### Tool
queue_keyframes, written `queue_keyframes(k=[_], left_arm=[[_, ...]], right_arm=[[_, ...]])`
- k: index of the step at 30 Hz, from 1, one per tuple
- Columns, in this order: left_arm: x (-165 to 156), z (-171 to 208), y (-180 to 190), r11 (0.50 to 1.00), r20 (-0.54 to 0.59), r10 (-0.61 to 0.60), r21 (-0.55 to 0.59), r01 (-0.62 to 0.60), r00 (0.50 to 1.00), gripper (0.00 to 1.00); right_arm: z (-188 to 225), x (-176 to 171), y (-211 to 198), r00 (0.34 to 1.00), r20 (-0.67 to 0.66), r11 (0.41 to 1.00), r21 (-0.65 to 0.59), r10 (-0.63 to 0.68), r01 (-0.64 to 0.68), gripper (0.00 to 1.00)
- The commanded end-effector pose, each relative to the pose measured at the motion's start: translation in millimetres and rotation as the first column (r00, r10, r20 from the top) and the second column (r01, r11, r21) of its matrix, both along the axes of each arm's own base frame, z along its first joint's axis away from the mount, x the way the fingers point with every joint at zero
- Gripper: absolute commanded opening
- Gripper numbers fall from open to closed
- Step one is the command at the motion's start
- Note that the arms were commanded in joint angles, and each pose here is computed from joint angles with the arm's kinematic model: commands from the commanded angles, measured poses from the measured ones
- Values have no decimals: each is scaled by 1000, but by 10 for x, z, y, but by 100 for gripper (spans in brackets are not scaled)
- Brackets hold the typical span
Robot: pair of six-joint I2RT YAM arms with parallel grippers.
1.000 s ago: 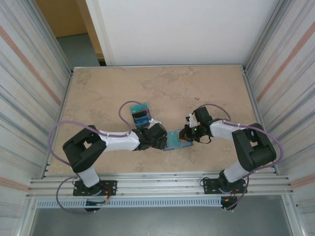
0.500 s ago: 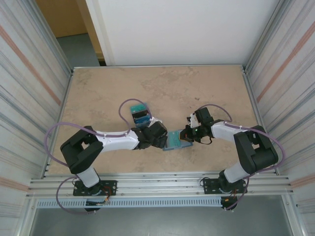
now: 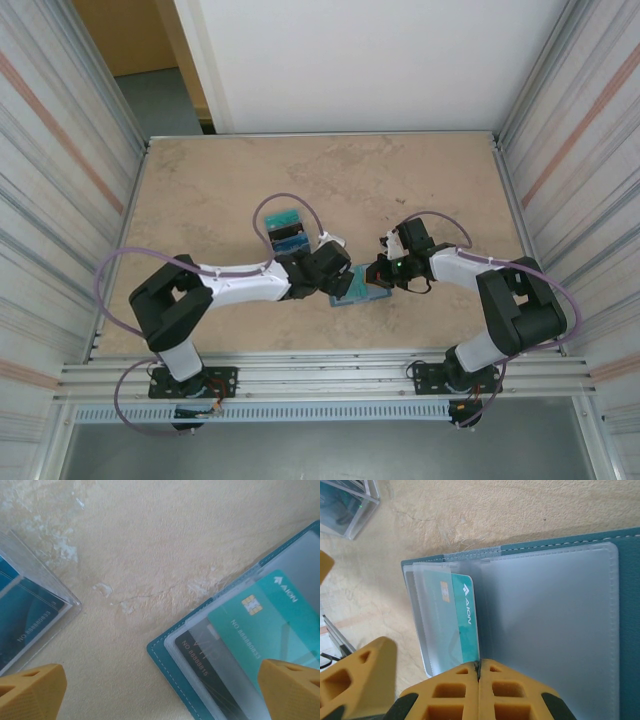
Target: Take the credit cards out of the card holder
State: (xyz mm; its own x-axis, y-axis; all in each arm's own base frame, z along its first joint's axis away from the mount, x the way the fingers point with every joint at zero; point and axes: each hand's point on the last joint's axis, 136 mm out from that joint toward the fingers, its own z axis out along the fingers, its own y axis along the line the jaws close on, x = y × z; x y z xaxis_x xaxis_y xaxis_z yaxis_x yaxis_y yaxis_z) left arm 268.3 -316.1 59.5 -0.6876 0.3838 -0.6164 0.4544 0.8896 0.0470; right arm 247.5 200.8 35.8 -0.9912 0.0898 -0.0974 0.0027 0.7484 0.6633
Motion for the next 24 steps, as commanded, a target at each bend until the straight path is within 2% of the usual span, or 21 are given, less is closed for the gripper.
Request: queue_keyframes(k=[1, 10, 16, 24], left_arm=[[-4, -68, -31, 999, -14, -22, 36, 23, 1000, 99], [-16, -235, 40, 992, -37, -31, 124, 35, 999, 99], [-37, -280, 79, 988, -55, -29, 153, 37, 998, 99], [-88, -337, 80, 988, -84, -35, 148, 47, 996, 99]], right_arm=[[14, -43, -45, 1000, -7, 1000, -7, -13, 13, 0], [85, -25, 6, 1000, 1, 998, 55, -16, 15, 0], [167, -22, 133, 1000, 14, 987, 162, -1, -2, 9], [198, -26, 180, 999, 34, 978, 209, 8, -15, 17]])
